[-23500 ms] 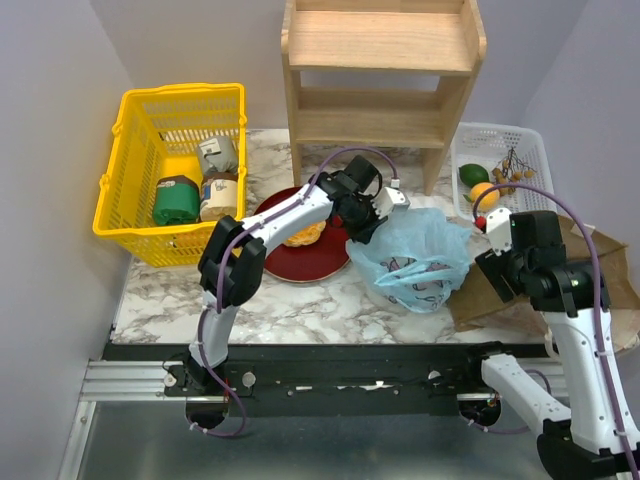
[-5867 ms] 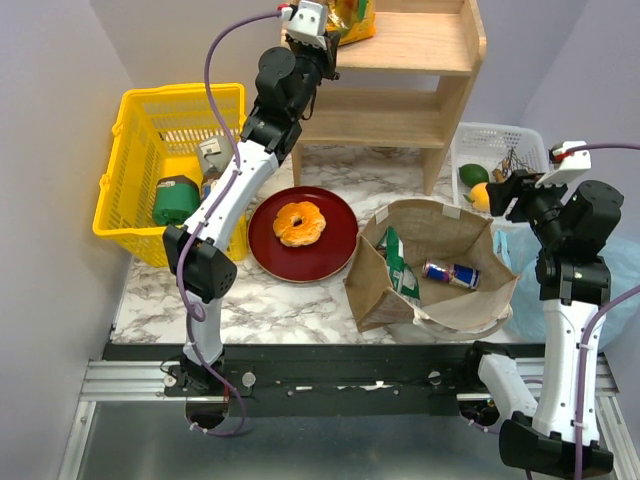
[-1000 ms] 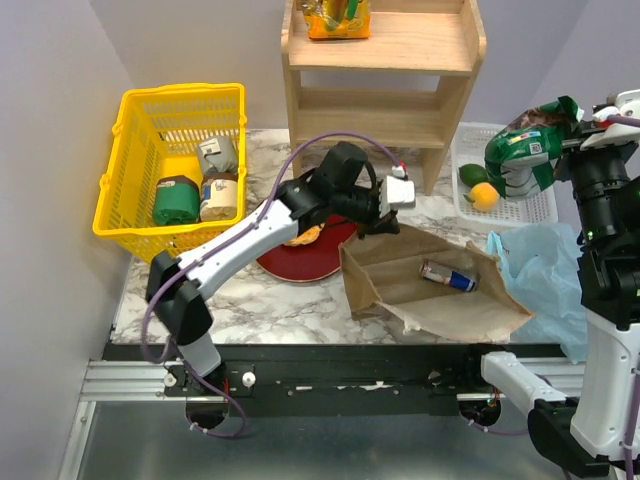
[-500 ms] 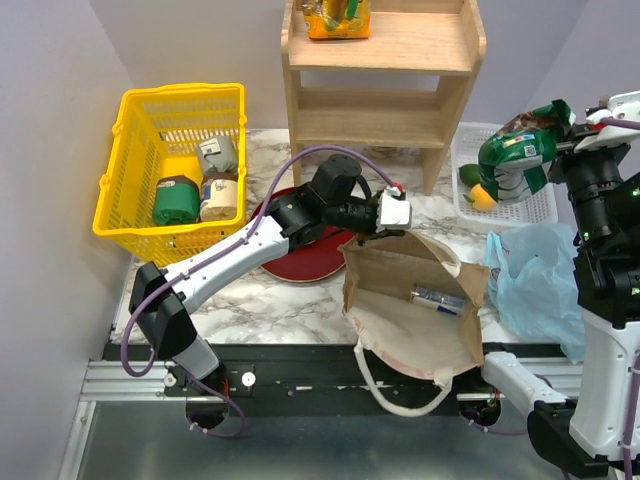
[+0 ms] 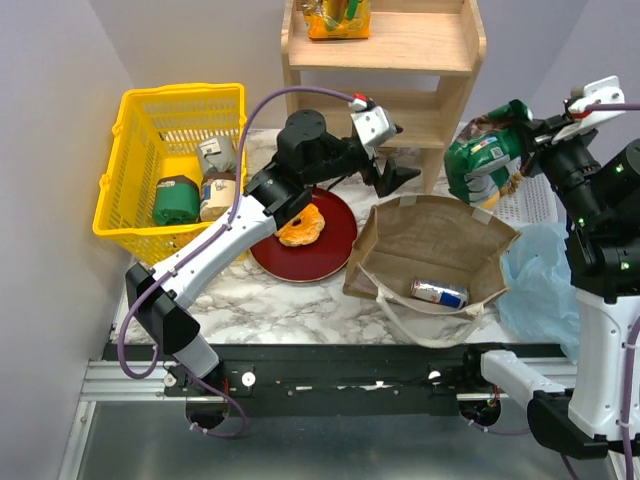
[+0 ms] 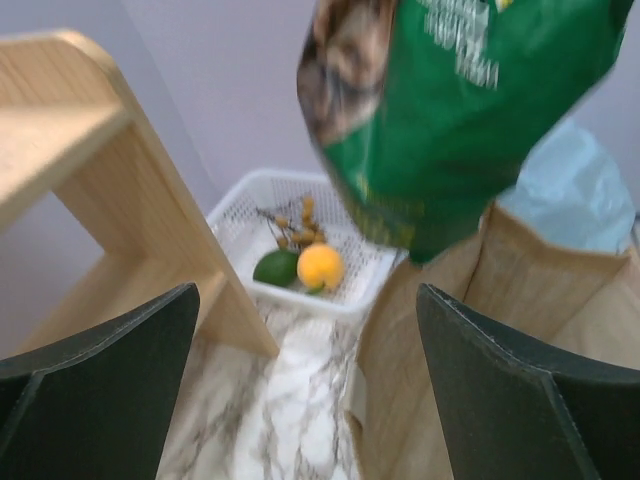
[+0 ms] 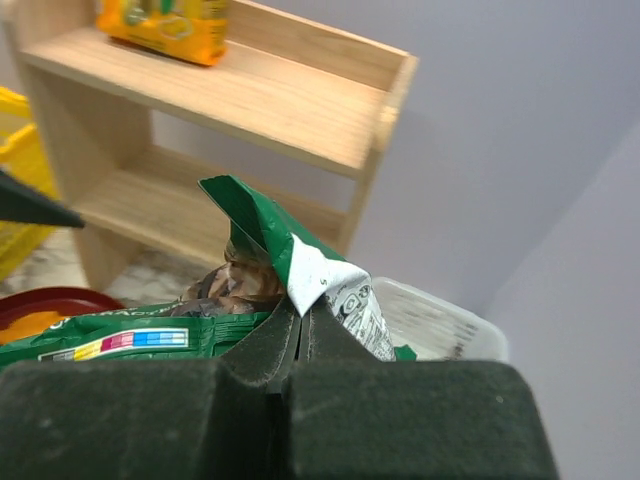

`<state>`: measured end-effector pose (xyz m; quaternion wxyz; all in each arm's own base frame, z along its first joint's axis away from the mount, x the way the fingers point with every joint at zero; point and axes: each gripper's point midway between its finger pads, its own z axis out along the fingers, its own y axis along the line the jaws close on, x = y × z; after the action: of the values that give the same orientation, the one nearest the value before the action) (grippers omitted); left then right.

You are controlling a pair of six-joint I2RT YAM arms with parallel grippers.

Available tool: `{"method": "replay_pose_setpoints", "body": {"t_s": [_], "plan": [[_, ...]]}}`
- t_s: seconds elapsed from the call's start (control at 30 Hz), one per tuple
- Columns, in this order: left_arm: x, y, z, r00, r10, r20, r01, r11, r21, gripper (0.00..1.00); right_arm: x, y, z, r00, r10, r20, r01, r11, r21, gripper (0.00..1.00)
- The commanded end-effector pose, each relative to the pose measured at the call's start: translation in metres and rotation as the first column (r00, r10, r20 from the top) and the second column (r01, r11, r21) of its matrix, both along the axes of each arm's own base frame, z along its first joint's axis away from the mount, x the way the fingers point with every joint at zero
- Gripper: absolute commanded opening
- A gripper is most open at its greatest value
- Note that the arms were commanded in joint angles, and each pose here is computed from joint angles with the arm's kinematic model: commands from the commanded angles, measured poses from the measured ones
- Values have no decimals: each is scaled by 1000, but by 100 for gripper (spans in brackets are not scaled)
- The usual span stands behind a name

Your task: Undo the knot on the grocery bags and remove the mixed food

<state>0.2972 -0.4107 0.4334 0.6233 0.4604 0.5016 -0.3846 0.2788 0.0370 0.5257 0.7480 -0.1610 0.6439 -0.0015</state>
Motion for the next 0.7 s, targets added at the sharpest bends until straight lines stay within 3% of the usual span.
{"method": "replay_pose_setpoints", "body": {"t_s": [0.0, 0.17, 0.3, 0.43, 0.53, 0.57, 0.63, 0.67], "plan": [[-4, -4, 39, 999, -44, -32, 39, 989, -139, 99, 4, 32, 19, 984, 178, 30, -180, 981, 77, 0], [-15, -11, 51, 990, -129, -51, 118, 977, -175, 99, 16, 53, 12, 955, 296, -2, -295, 950, 108, 0], [-15, -14, 50, 988, -143, -54, 132, 976, -173, 98, 13, 85, 6, 871, 491, -33, -483, 865, 137, 0], [-13, -16, 46, 989, -140, -49, 130, 979, -158, 95, 31, 92, -3, 848, 525, -73, -495, 834, 243, 0], [-8, -17, 37, 992, -117, -44, 110, 985, -131, 75, 39, 93, -1, 848, 526, -70, -492, 828, 269, 0], [-6, -17, 31, 993, -111, -43, 106, 988, -115, 60, 44, 93, -4, 846, 528, -80, -489, 826, 280, 0], [-6, -18, 27, 992, -120, -28, 117, 988, -100, 42, 47, 95, -3, 840, 537, -83, -494, 818, 295, 0], [-8, -19, 27, 992, -126, -25, 123, 987, -100, 22, 52, 96, -5, 836, 542, -91, -495, 814, 304, 0]]}}
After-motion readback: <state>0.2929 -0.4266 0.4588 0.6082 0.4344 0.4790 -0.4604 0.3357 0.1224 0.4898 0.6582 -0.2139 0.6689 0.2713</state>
